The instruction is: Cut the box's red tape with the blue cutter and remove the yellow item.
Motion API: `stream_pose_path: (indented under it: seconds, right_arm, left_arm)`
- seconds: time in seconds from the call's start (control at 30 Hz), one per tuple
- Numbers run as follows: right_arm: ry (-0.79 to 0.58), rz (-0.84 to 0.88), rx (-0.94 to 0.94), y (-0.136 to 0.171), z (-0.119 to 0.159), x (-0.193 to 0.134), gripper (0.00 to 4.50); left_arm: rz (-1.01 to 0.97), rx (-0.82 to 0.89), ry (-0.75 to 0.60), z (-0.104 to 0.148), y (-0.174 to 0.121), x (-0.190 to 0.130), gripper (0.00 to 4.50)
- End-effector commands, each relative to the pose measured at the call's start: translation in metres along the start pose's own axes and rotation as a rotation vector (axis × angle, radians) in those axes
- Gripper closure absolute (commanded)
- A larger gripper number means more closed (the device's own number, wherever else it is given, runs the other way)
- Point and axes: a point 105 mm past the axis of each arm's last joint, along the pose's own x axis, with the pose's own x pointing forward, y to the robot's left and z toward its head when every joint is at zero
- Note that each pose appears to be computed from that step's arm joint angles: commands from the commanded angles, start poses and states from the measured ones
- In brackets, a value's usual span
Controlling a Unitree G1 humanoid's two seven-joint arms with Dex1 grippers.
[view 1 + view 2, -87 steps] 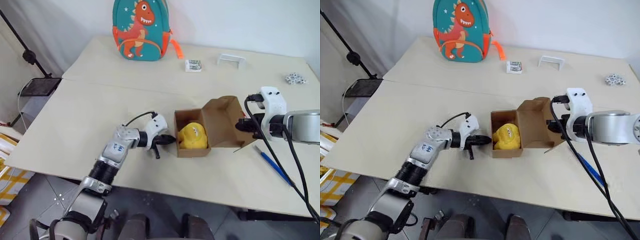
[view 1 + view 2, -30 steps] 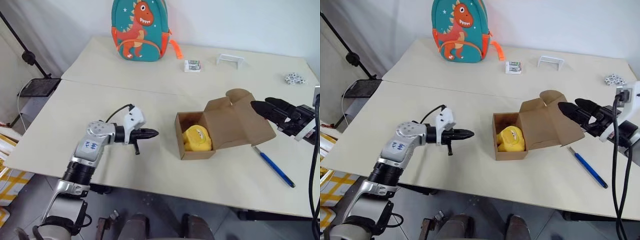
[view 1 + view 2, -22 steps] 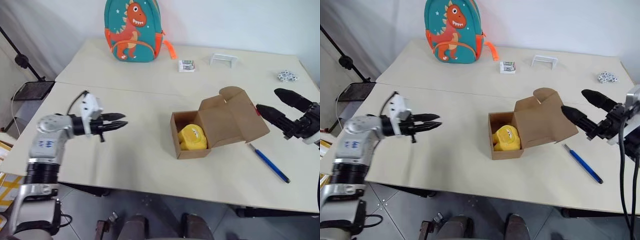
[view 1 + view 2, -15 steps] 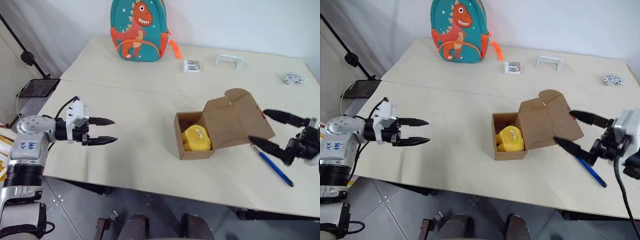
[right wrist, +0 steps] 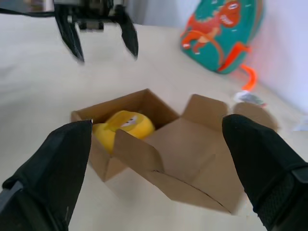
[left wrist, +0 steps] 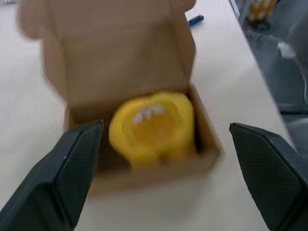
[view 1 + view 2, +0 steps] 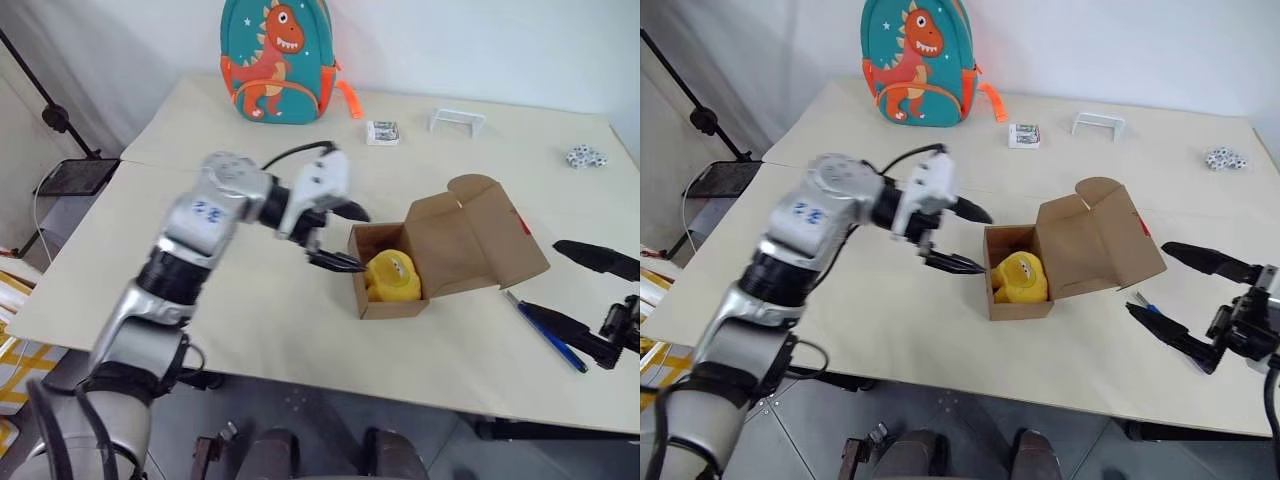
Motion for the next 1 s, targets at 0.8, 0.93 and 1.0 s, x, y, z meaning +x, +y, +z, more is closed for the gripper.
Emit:
stream_pose_path:
  seconds: [0.8,0.93,1.0]
  right_arm:
    - [0.021,0.084,0.022,0.029,0.019,0.000,0.00]
    - [0.024,0.082,0.033,0.028,0.015,0.000,0.00]
    - [0.026,0.086,0.032,0.027,0.014,-0.001,0.00]
  left_arm:
    - [0.028,0.091,0.090,-0.017,0.011,0.079,1.93]
    - [0.009,0.096,0.056,-0.008,0.010,0.073,3.02]
    - [-0.009,0.101,0.052,-0.006,0.007,0.072,3.60]
